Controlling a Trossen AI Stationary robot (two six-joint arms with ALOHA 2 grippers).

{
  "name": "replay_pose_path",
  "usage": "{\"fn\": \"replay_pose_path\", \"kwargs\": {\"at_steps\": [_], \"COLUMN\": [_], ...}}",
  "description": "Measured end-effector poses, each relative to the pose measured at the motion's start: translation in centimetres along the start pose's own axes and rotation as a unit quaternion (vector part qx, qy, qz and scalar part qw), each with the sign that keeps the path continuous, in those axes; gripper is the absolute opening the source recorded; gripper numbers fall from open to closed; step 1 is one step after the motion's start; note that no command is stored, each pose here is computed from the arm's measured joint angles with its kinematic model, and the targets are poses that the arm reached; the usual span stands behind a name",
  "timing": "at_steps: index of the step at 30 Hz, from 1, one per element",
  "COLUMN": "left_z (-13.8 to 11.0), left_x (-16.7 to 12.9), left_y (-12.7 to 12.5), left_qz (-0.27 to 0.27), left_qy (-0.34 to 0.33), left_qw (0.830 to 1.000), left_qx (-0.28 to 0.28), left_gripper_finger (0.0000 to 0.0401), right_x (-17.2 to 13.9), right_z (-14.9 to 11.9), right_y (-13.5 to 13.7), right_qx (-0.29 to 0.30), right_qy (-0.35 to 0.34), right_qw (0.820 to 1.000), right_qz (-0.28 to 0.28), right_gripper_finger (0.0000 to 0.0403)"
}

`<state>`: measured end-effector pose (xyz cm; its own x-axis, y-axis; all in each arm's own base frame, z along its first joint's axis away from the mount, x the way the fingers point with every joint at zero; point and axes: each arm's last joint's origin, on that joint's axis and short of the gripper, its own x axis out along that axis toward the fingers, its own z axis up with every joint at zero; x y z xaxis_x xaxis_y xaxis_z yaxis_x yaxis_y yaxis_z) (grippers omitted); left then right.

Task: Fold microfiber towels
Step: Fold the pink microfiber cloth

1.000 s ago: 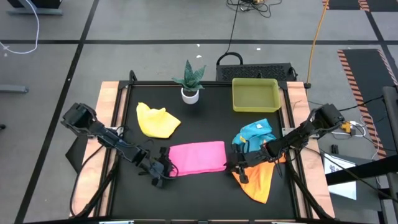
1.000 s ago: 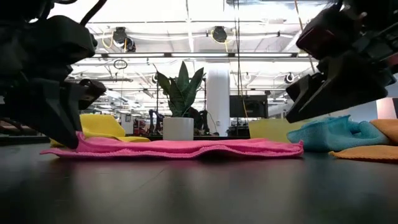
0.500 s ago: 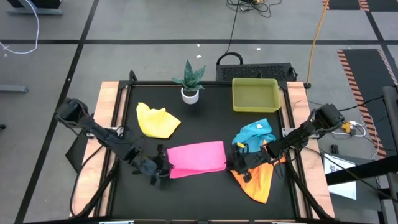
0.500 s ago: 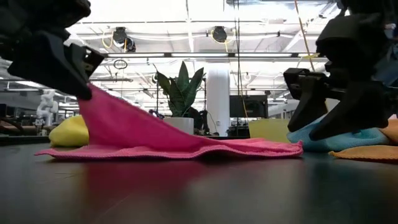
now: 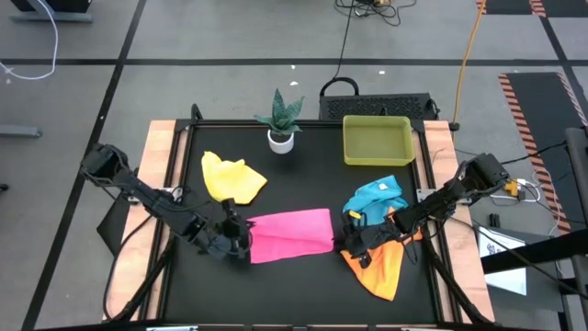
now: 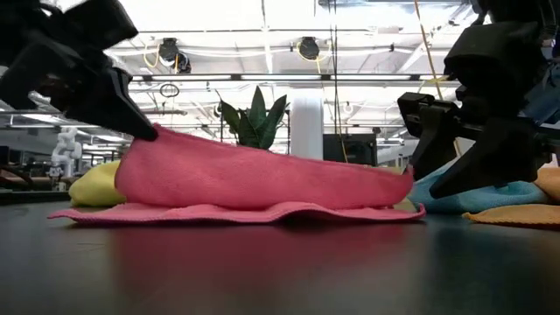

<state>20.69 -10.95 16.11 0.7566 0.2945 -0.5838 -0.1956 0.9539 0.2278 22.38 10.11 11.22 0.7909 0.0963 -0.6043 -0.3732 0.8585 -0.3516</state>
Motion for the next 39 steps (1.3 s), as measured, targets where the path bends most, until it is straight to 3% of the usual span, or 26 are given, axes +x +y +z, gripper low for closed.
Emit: {"fn": "replay_pose_path", "kwargs": {"at_steps": [9, 16, 19, 24, 27, 33, 36, 39], "left_z": [-0.1, -0.1, -0.1, -0.1, -0.1, 0.9, 1.3, 1.2], "left_x": [0.0, 0.0, 0.0, 0.0, -0.1, -3.0, -4.9, -6.0], "left_y": [0.1, 0.0, 0.0, 0.0, -0.1, 0.3, 0.4, -0.2], "left_qz": [0.004, 0.001, 0.001, -0.003, -0.010, -0.006, -0.011, -0.046], "left_qy": [0.005, 0.006, 0.006, 0.008, 0.008, -0.051, -0.090, -0.102], "left_qw": [1.000, 1.000, 1.000, 1.000, 1.000, 0.998, 0.994, 0.990], "left_qx": [0.001, -0.001, -0.001, -0.001, 0.009, 0.045, 0.069, 0.088], "left_gripper_finger": [0.0006, 0.0018, 0.0010, 0.0011, 0.0015, 0.0008, 0.0009, 0.0004], "right_x": [0.4, 0.4, 0.4, 0.4, 0.3, -0.3, -0.4, -0.2], "right_z": [0.0, 0.0, 0.0, 0.0, 0.5, 2.2, 2.5, 2.1], "right_y": [-1.8, -1.8, -1.8, -1.8, -2.1, -3.3, -3.4, -2.9], "right_qx": [0.064, 0.070, 0.081, 0.081, 0.089, 0.078, 0.071, 0.081], "right_qy": [-0.015, -0.018, -0.017, -0.018, -0.037, -0.104, -0.117, -0.102], "right_qw": [0.997, 0.997, 0.996, 0.996, 0.994, 0.976, 0.975, 0.982], "right_qz": [-0.030, -0.018, -0.019, -0.019, -0.051, -0.178, -0.176, -0.139], "right_gripper_finger": [0.0130, 0.0126, 0.0099, 0.0013, 0.0009, 0.0003, 0.0002, 0.0002]}}
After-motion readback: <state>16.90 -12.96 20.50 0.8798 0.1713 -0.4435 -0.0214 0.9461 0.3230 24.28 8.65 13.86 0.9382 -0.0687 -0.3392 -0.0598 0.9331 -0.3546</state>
